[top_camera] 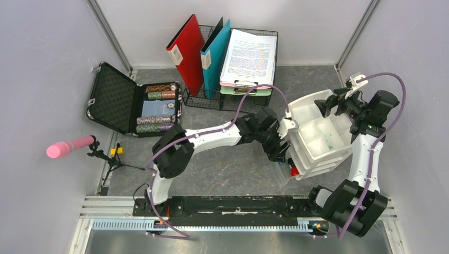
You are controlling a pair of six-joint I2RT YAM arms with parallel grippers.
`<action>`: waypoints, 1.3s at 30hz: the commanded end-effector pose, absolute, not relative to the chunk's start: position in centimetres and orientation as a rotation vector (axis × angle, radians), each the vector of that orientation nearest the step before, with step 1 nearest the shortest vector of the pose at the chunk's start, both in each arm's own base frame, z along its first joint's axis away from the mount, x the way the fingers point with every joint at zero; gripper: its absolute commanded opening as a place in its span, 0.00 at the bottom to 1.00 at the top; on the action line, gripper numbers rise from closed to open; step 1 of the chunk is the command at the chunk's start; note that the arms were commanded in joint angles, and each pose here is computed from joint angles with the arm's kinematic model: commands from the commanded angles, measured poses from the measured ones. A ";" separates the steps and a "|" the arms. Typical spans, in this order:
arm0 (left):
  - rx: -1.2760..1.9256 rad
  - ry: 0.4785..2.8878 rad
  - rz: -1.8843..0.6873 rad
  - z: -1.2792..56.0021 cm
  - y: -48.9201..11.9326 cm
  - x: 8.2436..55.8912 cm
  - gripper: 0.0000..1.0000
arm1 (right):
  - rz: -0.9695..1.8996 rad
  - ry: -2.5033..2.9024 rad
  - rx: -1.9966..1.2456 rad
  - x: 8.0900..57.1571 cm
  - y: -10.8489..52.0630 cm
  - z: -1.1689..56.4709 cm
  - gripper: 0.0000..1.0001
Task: Organize the desk
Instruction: Place the stationery in the drawer.
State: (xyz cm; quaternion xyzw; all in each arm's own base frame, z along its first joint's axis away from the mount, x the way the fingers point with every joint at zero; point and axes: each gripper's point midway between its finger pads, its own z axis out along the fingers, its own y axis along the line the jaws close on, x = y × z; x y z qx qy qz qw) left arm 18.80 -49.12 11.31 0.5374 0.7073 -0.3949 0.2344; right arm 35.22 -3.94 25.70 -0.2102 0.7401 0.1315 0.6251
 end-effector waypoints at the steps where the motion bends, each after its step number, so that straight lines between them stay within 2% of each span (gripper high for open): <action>1: 1.405 1.967 -1.188 11.2 -50.6 18.5 0.81 | 0.524 2.010 -0.263 32.1 -3.1 16.4 0.98; 12: 1.393 2.011 -1.172 9.5 -50.4 18.6 0.81 | 0.526 2.013 -0.261 32.1 -3.1 16.3 0.98; 26: 1.294 1.940 -1.144 9.9 -48.2 19.5 0.80 | 0.537 2.019 -0.254 32.1 -3.1 16.0 0.98; 39: 1.379 1.917 -1.281 10.3 -49.3 17.4 0.79 | 0.534 2.028 -0.250 32.2 -3.3 15.7 0.98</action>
